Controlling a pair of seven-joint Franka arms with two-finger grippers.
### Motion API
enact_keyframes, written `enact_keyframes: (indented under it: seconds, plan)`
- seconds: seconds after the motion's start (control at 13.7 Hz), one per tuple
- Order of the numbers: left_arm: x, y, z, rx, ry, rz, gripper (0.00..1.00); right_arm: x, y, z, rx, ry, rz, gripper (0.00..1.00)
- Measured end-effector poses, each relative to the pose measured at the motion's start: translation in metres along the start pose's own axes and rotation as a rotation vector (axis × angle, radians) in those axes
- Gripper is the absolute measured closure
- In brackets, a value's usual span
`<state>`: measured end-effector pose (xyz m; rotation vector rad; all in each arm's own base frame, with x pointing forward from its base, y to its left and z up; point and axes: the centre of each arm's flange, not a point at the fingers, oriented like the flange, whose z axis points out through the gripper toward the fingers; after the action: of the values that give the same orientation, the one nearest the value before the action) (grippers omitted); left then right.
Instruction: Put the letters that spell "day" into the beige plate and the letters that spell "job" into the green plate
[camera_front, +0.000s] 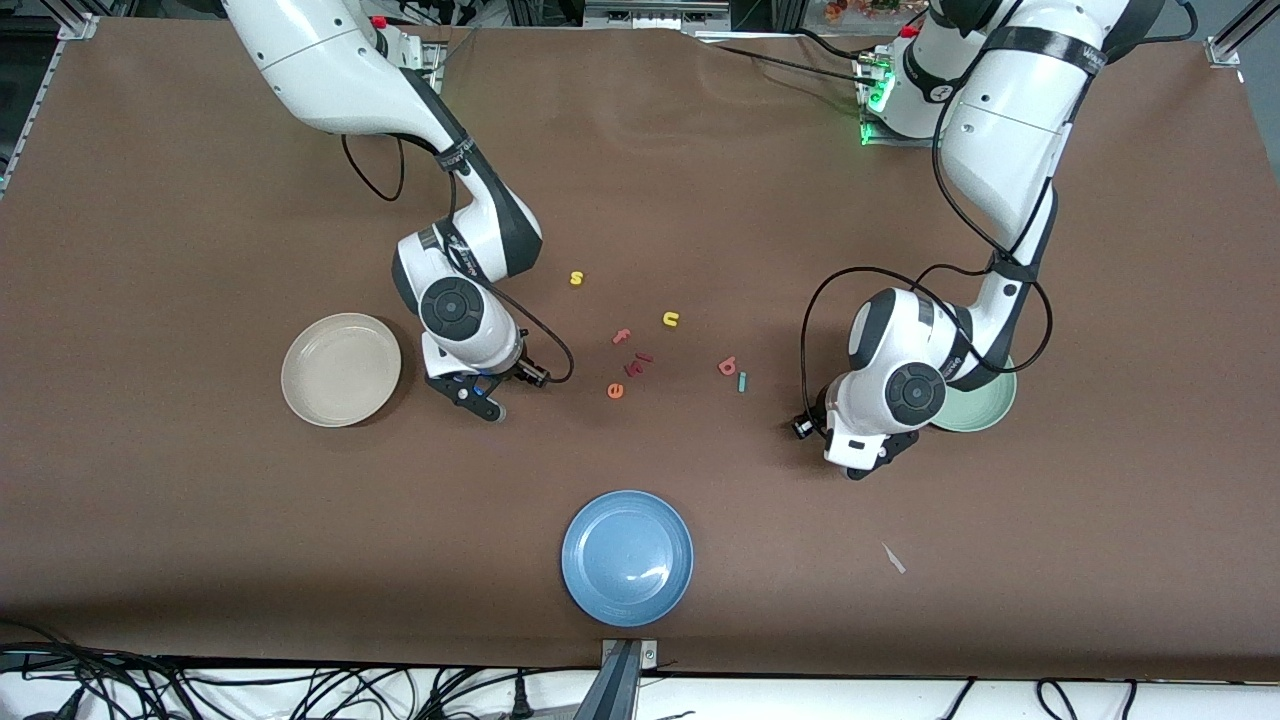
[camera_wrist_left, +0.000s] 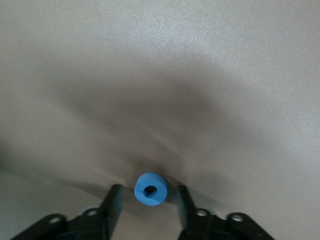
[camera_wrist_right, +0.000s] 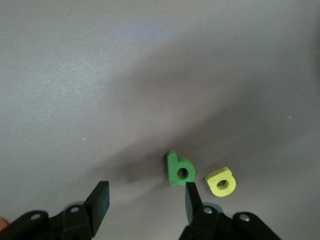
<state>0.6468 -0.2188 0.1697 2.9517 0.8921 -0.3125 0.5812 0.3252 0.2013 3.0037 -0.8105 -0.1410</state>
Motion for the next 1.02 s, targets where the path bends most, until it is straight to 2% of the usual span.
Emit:
enact_keyframes:
  seconds: [0.07, 0.15, 0.36, 0.58, 0.87, 1.02]
  plan:
    - [0.000, 0.000, -0.001, -0.001, 0.001, 0.000, 0.68, 0.001, 0.001, 0.001, -0.002, 0.000, 0.002, 0.30]
    - [-0.001, 0.000, -0.002, 0.000, 0.000, 0.001, 0.75, 0.001, 0.001, 0.002, -0.004, -0.001, 0.005, 0.30]
    - [0.000, 0.000, -0.002, 0.004, -0.004, 0.008, 0.75, 0.006, 0.007, 0.012, -0.019, -0.003, 0.015, 0.30]
    - [0.010, -0.022, -0.027, 0.063, -0.065, 0.077, 0.75, 0.006, 0.009, 0.023, -0.025, -0.006, 0.017, 0.30]
    - [0.047, -0.106, -0.118, 0.098, -0.191, 0.202, 0.75, 0.005, 0.011, 0.027, -0.029, -0.009, 0.017, 0.30]
    - [0.066, -0.152, -0.122, 0.119, -0.238, 0.257, 0.75, 0.005, 0.011, 0.027, -0.029, -0.009, 0.017, 0.30]
